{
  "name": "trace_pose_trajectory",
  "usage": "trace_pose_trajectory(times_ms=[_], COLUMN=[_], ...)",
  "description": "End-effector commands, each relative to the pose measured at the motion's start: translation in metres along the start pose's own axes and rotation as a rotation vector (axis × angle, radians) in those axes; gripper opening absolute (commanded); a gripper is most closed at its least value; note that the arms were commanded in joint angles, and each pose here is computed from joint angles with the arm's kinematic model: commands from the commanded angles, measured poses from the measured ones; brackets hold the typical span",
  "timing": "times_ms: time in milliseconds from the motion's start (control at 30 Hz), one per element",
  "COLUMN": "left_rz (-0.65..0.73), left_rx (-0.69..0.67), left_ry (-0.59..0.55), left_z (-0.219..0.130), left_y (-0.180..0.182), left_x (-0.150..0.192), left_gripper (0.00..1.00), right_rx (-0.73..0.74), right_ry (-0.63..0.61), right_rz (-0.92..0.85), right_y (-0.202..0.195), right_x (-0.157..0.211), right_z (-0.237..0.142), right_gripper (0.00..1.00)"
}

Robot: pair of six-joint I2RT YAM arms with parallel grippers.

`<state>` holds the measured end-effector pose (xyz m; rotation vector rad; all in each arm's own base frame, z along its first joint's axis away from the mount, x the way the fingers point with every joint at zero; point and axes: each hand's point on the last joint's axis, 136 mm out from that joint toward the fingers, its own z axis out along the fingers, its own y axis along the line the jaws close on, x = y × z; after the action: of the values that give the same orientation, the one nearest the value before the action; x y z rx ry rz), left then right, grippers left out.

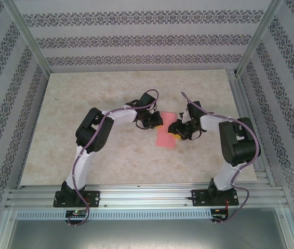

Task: Fold a paper plane with a square sheet of paper (pick it up from the middle)
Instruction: Fold the square sheet of paper in half at the center of the table.

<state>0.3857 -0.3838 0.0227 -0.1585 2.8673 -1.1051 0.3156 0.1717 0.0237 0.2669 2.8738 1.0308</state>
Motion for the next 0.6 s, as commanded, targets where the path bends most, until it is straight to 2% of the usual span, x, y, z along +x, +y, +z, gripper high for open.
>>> trace_pose_trajectory(times_ms=[0,133,567], left_rz=[0.003,0.003,0.006], left_rx=[-0.059,-0.058,-0.064], left_ry=[0.052,0.05,0.051], left_z=[0.014,0.014,0.014], left_y=[0.017,0.017,0.017], left_x=[0.015,0.014,0.014], left_gripper=[0.13,0.13,0.13], right_rx=[-0.044,-0.053,0.004], right_ry=[-0.062,-0.098,-0.024], right_rz=[-0.078,-0.099,-0.054], right_y=[0.026,0.035,-0.006], right_x=[-0.02,-0.037,-0.047], right_z=[-0.02,-0.03,0.007], right_gripper=[0.43,0.43,0.41])
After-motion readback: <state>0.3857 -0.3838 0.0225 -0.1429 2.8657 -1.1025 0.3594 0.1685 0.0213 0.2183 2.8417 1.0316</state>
